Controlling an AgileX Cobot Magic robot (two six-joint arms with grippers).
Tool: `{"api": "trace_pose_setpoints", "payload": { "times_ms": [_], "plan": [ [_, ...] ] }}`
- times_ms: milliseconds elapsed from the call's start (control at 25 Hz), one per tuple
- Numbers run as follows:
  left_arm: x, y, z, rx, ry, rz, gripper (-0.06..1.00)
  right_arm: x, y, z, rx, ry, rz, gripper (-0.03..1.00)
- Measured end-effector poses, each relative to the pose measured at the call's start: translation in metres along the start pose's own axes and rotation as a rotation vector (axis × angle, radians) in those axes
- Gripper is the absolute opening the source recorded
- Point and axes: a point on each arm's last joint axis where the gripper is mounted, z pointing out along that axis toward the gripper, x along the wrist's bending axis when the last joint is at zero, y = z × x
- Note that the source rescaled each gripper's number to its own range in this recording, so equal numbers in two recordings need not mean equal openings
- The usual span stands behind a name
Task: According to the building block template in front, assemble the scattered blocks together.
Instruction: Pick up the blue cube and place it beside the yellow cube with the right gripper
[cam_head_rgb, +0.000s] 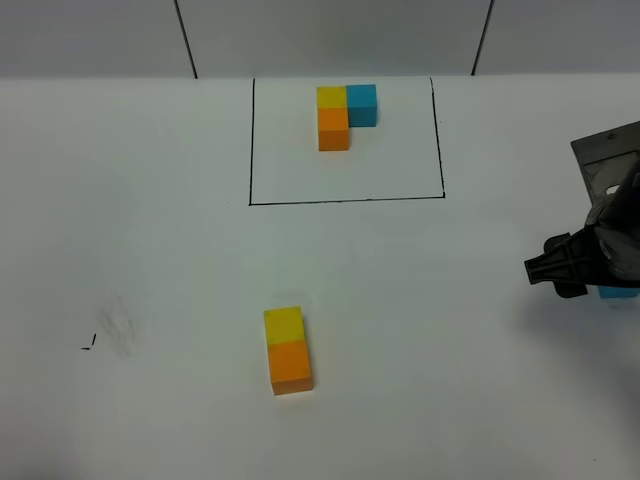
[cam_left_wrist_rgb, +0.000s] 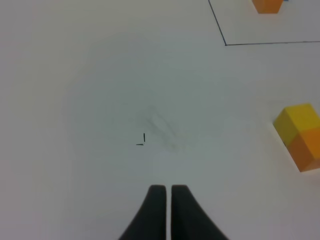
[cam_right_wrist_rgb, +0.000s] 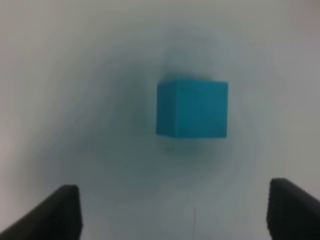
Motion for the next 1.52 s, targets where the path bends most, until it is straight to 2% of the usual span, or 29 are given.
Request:
{"api": "trace_pose_setpoints", "payload": {
  "times_ms": [80, 160, 360, 520, 1000, 1520],
  "plan": [
    [0.0, 0.0, 0.0, 0.0, 0.0, 0.0, 0.01, -0.006, 0.003, 0.003, -0.012, 0.007, 0.019, 0.96],
    [0.0, 0.0, 0.0, 0.0, 0.0, 0.0, 0.01, -0.011, 0.005, 0.006, -0.022, 0.012, 0.023, 0.98],
    [0.0, 0.0, 0.0, 0.0, 0.0, 0.0, 0.01, -0.021, 0.01, 0.016, -0.039, 0.024, 0.012, 0.95],
    [0.0, 0.0, 0.0, 0.0, 0.0, 0.0, 0.01, -0.018, 0.01, 0.036, 0.005, 0.027, -0.031, 0.91],
    [0.0, 0.0, 0.0, 0.0, 0.0, 0.0, 0.01, -0.017, 0.007, 0.087, 0.08, 0.071, -0.038, 0.91],
    [0.0, 0.0, 0.0, 0.0, 0.0, 0.0, 0.01, -0.021, 0.002, 0.111, 0.116, 0.086, -0.04, 0.91]
  ]
}}
